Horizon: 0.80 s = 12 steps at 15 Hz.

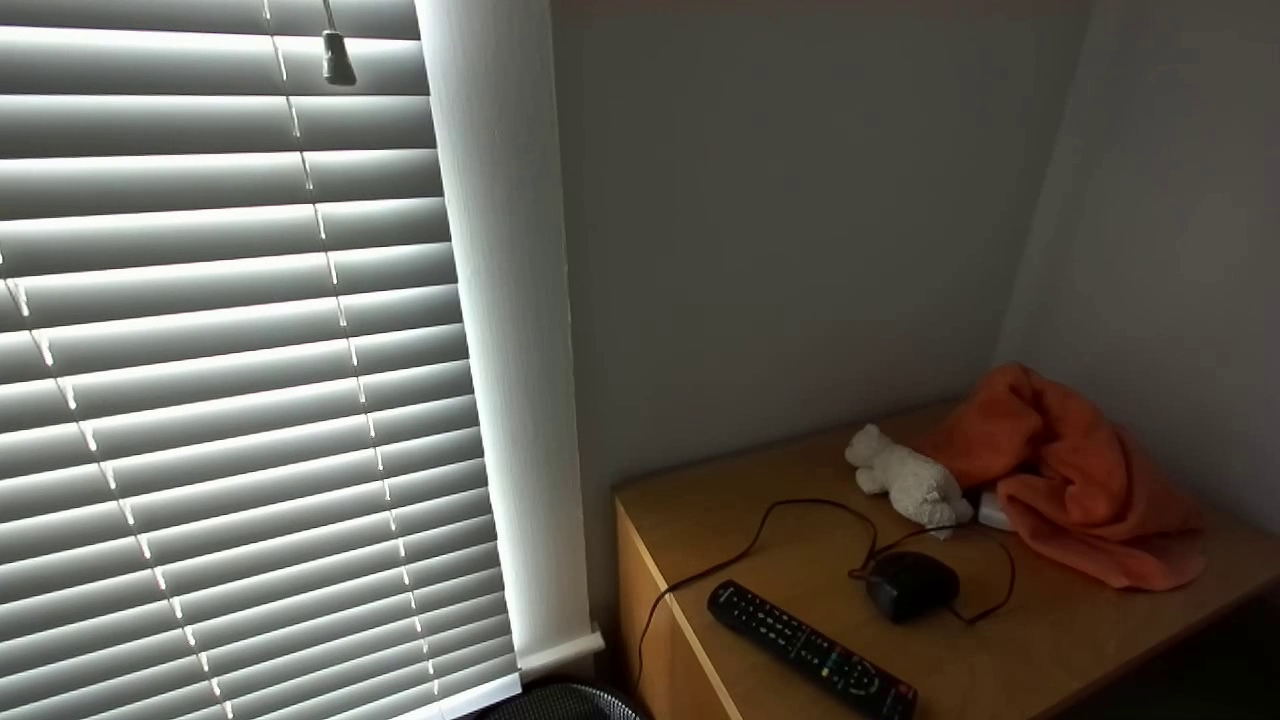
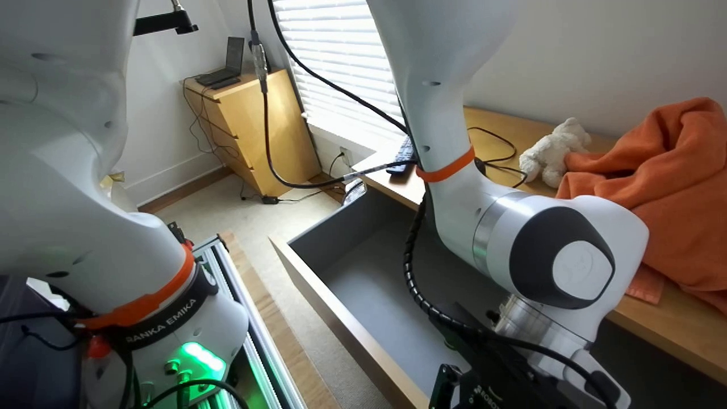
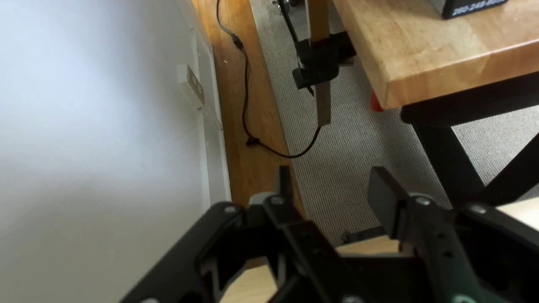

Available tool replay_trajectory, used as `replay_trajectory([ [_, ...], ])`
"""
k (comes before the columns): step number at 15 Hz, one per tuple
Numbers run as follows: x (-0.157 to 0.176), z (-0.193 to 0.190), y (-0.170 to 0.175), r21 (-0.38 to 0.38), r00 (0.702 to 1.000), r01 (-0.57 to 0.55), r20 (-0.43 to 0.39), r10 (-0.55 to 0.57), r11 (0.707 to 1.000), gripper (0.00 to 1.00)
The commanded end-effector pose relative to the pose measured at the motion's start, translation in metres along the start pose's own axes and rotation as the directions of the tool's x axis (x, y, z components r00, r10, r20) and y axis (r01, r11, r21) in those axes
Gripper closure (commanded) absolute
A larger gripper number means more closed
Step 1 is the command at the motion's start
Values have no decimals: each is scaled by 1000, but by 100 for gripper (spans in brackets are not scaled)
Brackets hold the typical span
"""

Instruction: Close the top drawer

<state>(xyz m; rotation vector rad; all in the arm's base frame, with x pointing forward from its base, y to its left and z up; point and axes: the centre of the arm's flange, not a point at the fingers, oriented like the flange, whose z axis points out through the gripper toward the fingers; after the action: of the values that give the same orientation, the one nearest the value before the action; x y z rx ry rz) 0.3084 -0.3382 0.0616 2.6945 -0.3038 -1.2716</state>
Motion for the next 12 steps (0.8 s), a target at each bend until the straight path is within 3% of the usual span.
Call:
replay_trajectory([
  [1,17,3,3,-17,998,44,-35,-45,999,81],
  [4,23,2,2,-13,995,68,-66,-68,998,100],
  [12,18,-8,7,46,966,126,-233,-112,991,100],
])
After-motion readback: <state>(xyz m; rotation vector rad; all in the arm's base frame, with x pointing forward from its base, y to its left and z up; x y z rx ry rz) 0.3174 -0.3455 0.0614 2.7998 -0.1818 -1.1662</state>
